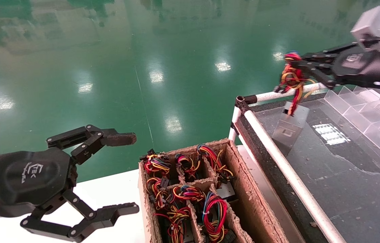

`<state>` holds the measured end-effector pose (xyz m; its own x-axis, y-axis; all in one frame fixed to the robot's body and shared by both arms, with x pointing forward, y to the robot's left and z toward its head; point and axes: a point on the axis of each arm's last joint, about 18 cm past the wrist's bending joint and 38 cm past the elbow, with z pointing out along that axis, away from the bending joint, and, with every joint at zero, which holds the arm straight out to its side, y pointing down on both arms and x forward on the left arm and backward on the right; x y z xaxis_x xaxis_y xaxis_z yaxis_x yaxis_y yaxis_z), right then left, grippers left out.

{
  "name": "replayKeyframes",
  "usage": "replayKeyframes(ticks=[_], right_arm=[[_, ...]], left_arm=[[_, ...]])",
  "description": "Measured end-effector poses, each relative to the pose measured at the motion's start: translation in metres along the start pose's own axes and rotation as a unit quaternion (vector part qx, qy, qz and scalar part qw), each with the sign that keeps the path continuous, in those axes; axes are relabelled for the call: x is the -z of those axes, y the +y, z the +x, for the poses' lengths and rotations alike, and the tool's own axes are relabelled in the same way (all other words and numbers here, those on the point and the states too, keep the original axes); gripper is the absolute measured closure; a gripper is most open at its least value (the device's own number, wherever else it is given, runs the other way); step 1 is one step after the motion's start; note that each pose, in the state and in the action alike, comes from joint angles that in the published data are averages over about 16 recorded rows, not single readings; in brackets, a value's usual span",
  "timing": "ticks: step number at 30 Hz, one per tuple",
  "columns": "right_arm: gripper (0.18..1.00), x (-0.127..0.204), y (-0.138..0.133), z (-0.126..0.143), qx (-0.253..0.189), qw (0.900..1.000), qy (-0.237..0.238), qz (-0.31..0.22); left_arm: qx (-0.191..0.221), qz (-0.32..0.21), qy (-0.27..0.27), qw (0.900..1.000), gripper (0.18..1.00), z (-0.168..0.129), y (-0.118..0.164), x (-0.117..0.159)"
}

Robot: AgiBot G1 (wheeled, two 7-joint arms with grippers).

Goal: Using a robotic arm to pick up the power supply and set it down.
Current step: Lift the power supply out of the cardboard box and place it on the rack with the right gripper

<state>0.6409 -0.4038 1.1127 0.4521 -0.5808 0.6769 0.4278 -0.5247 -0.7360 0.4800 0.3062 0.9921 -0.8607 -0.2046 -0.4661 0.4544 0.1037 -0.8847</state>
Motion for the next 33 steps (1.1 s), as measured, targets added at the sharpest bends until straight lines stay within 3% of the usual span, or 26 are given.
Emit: replayKeyframes(ticks=[10,33], right_arm=[[0.952,-0.047,-0.015,-0.010,0.005,1.000,-0.006,0.010],[0.952,-0.107,-0.028,-0.008,0.019,0.998,0.059,0.013]], left_arm=[[0.000,0.000,0.000,1.0000,0.184,0.000,0.000,0.000],[0.000,0.000,0.000,1.0000,0.184,0.000,0.000,0.000]])
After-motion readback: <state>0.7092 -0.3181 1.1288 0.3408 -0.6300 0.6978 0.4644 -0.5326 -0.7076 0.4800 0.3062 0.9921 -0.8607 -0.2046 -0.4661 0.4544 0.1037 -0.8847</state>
